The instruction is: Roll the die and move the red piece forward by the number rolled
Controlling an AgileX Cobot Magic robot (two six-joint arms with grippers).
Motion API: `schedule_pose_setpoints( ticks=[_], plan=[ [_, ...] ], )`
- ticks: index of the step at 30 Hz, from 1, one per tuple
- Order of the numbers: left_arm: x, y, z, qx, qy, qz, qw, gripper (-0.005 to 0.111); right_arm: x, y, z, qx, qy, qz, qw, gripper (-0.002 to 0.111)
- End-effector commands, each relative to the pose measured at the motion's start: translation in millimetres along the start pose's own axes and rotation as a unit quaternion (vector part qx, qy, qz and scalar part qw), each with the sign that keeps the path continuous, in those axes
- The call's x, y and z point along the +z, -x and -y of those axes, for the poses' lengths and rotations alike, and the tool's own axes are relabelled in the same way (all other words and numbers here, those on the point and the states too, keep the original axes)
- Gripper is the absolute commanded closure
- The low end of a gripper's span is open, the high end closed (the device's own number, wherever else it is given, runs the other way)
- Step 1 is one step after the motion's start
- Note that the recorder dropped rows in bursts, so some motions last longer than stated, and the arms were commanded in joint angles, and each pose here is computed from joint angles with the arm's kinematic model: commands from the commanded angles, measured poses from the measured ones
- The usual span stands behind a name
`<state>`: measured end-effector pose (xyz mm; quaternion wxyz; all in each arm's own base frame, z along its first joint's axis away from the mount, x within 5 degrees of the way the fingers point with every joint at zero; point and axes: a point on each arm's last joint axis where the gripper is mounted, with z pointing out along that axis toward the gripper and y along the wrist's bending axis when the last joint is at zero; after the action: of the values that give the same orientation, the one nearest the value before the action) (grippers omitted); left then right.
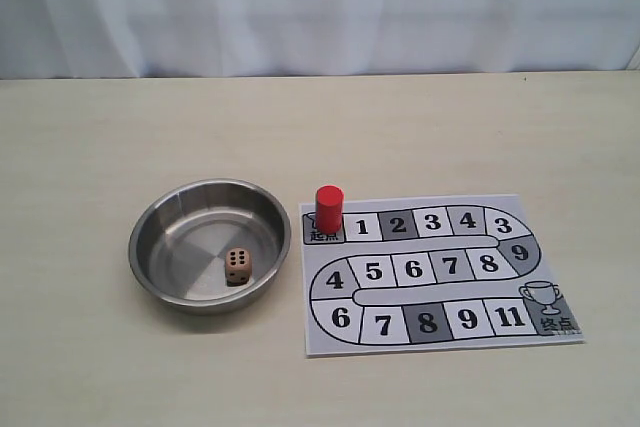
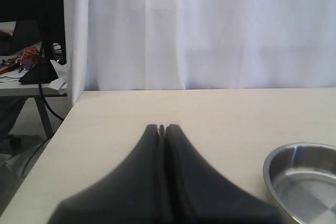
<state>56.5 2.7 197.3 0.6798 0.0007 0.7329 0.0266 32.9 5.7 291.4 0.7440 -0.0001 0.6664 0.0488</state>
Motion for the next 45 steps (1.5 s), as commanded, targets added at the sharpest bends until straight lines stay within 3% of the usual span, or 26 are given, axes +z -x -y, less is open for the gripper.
schedule_pose_setpoints(
  ticks=[1, 7, 9, 10, 11, 15, 16, 20, 28, 45],
  plan=[
    [0, 3, 0.0, 0.000, 0.000, 0.011, 1.000, 0.107, 3, 25, -5, 0.002, 0.013, -0.055, 0.998, 0.104],
    [0, 3, 0.0, 0.000, 0.000, 0.011, 1.000, 0.107, 41, 59, -8, 0.001, 0.023, -0.154, 0.988, 0.104],
    [0, 3, 0.0, 0.000, 0.000, 0.011, 1.000, 0.107, 62, 59, -12, -0.007, 0.056, -0.189, 0.980, 0.104],
    [0, 3, 0.0, 0.000, 0.000, 0.011, 1.000, 0.107, 75, 57, -19, -0.038, 0.102, -0.214, 0.971, 0.103],
    [0, 3, 0.0, 0.000, 0.000, 0.010, 1.000, 0.107, 86, 53, -26, -0.070, 0.148, -0.240, 0.957, 0.099],
    [0, 3, 0.0, 0.000, 0.000, 0.010, 1.000, 0.107, 110, 41, -41, -0.081, 0.206, -0.293, 0.930, 0.079],
    [0, 3, 0.0, 0.000, 0.000, 0.010, 1.000, 0.107, 123, 33, -50, -0.088, 0.231, -0.319, 0.915, 0.068],
    [0, 3, 0.0, 0.000, 0.000, 0.010, 1.000, 0.107, 146, 17, -71, -0.101, 0.277, -0.366, 0.883, 0.054],
    [0, 3, 0.0, 0.000, 0.000, 0.010, 1.000, 0.107, 185, -4, -121, -0.115, 0.343, -0.417, 0.834, 0.054],
    [0, 3, 0.0, 0.000, 0.000, 0.010, 1.000, 0.107, 240, -51, -223, -0.108, 0.394, -0.484, 0.774, 0.054]
  ],
)
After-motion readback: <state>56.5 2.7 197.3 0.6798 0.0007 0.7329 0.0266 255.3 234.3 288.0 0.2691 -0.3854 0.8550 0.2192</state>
